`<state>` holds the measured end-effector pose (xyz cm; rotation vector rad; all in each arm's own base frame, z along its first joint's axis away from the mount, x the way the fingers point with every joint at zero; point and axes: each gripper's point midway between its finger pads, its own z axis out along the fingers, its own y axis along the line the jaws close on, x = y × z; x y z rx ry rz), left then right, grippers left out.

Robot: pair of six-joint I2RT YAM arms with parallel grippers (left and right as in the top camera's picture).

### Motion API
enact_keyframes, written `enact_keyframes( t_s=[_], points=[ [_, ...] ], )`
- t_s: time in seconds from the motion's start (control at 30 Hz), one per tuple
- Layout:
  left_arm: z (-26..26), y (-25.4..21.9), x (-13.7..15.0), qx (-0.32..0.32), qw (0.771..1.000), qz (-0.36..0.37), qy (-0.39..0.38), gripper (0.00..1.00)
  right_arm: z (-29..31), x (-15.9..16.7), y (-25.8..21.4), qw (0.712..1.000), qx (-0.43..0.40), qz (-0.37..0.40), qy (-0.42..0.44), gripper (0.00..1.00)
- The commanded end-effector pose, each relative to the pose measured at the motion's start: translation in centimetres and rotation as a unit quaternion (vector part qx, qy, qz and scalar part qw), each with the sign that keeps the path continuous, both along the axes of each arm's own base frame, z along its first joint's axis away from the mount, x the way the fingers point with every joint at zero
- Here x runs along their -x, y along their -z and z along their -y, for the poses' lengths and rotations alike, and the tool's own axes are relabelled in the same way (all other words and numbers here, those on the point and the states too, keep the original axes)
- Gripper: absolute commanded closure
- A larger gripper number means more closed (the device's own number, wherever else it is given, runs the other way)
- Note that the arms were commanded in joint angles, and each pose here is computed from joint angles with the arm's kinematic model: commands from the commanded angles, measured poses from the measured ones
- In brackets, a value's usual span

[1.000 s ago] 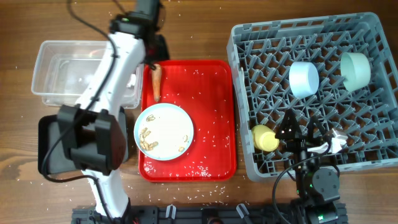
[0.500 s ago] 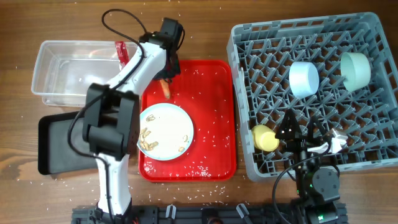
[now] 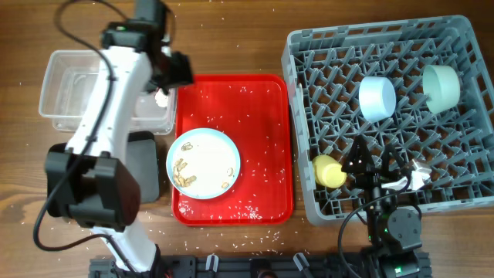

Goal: Sort waste into correct bins and load items into the dishwasher rack

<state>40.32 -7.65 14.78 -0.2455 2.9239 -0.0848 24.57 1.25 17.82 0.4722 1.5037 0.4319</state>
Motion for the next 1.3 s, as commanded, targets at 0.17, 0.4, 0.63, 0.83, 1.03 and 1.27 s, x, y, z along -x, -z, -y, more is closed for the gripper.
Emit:
enact_keyframes(
  t_s=[0.17,0.4,0.63,0.83,1.03,1.27],
  points=[
    [11.4,8.2,11.6,-0.09,0.992,-0.07,0.045,0.55,0.3,0.0,0.0,1.0,-0.004,0.001,0.007,0.0],
    [12.2,12.4,12.6,-0.136,0.987,-0.016,0.083,0.79,0.3,0.0,0.0,1.0,-0.004,0.001,0.007,0.0],
    [12.1,14.8,13.1,-0.13,0.983,-0.011,0.126,0.96,0.3,0.0,0.0,1.0,-0.004,0.001,0.007,0.0],
    [11.3,9.7,12.1,-0.179,0.976,-0.015,0.12,0.96,0.3,0.0,0.0,1.0,-0.004,0.001,0.007,0.0],
    [9.9,3.3,11.5,-0.234,0.966,-0.013,0.107,0.96,0.3,0.0,0.0,1.0,-0.004,0.001,0.007,0.0],
    [3.2,-0.3,13.3,-0.228,0.97,-0.081,-0.004,0.96,0.3,0.0,0.0,1.0,-0.004,0.001,0.007,0.0]
  ],
)
